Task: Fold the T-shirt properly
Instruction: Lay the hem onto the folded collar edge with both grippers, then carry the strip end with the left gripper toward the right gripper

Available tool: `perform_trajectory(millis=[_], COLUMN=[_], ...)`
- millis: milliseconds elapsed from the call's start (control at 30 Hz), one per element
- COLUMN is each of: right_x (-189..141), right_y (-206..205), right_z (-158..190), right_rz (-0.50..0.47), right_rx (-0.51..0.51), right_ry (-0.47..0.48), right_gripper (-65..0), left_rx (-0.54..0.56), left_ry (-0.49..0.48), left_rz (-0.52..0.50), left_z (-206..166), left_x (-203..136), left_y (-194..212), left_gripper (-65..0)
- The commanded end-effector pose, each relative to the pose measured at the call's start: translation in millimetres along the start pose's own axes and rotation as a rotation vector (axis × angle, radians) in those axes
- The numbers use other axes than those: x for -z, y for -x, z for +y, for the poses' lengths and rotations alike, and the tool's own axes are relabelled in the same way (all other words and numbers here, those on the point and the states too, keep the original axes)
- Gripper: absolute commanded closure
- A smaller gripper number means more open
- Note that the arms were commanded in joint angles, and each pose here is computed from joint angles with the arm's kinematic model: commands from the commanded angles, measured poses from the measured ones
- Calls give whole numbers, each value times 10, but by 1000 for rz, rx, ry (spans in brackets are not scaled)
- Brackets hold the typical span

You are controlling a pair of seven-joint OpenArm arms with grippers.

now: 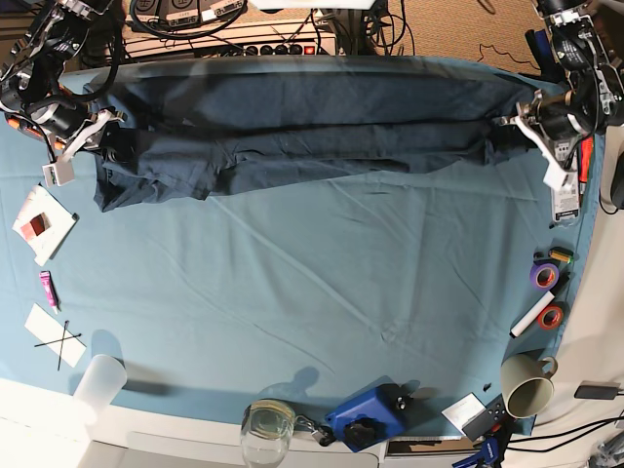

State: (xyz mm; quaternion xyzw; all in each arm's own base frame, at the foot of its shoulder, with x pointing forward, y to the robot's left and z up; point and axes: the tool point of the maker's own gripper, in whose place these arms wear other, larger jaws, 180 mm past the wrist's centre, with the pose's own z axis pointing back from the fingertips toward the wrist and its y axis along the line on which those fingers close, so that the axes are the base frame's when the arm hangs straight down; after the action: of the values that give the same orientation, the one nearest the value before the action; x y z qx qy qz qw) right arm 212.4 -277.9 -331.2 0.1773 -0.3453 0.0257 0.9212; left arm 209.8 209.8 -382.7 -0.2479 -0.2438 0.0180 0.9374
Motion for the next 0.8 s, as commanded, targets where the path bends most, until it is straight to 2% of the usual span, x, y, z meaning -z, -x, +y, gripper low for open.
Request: perform_trajectory(millis=[0,200,433,700,767], right_x=[-60,-60,-60,-61,-61], right_y=[-144,-144,-160,-173,-172], right_z=[-3,-4,-3,-2,-2], right_rz=[-40,-39,-49,-56,-56], right_rx=[-30,-30,-30,-30,-30], right_ry=[2,3,3,2,2], right_gripper=[-116,-116,-116,-116,-116], left_rx=[44,179,236,316,334], left_ry=[5,-13,-29,106,145], left_rz=[-50,-95,-77,-188,-180], left_z=[-58,-254,-435,-984,-1122], left_x=[-80,-244,-402,-460,-398], left_y=[-178,-309,-51,-136,-114], left_gripper=[0,0,0,0,0])
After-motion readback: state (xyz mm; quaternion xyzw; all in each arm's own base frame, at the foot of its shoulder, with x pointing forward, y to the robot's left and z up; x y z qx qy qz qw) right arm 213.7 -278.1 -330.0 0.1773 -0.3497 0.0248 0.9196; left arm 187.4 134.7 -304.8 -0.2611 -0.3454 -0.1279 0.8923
